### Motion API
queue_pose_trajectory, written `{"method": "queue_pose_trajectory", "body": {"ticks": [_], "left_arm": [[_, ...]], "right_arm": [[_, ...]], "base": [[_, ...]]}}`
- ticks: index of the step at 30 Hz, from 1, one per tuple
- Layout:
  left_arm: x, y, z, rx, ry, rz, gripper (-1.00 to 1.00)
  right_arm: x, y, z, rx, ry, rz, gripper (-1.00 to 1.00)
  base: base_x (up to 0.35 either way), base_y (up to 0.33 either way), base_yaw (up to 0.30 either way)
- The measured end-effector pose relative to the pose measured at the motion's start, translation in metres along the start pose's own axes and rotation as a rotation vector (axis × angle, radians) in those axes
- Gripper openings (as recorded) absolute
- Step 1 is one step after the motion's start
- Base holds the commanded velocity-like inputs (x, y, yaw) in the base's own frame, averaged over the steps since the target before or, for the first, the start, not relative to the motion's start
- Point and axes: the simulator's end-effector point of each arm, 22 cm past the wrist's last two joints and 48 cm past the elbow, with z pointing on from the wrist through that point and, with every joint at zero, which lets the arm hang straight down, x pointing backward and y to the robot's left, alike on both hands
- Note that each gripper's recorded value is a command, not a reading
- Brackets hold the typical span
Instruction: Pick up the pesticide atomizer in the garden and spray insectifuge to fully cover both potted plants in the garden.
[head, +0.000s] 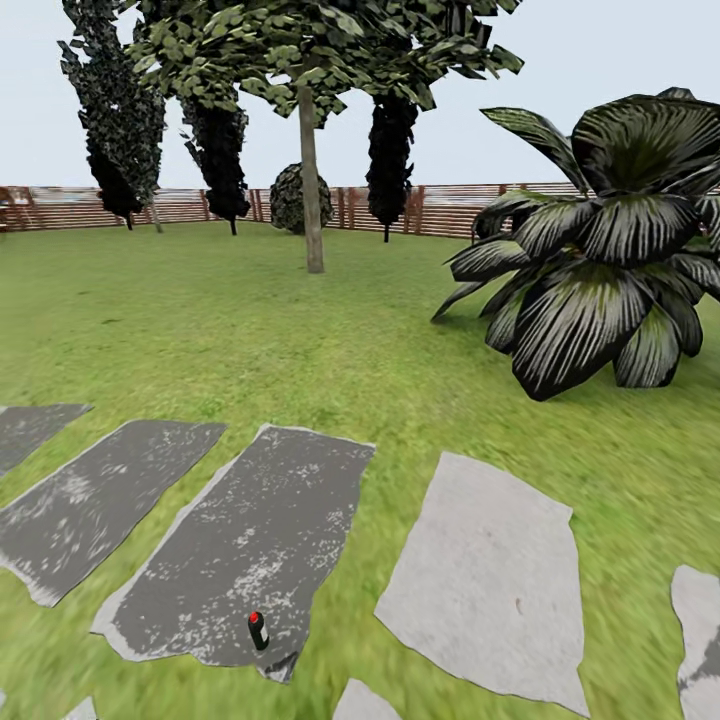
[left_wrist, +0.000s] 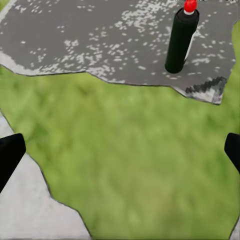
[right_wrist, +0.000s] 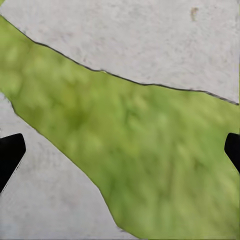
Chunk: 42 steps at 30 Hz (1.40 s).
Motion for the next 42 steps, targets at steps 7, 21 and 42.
{"method": "queue_pose_trajectory", "body": {"ticks": [7,21,42], "left_arm": [[0.0,-0.001,0.0,0.001,0.0,-0.001,1.0],[0.0,0.0,0.0,-0.001,0.001,-0.002,1.0],[-0.001,0.001,0.0,-0.002,-0.001,-0.003,1.0]], "right_arm": [[-0.001,0.002,0.0,-0.009,-0.002,-0.003,1.0],[0.0,0.001,0.0,-0.009,0.0,-0.006,1.0],[-0.003,0.019,0.0,-0.02,-0.006,0.019,1.0]], "base": [[0.228,-0.166,0.07],[0.084,-0.223,0.002],[0.088,-0.059,0.058]]}}
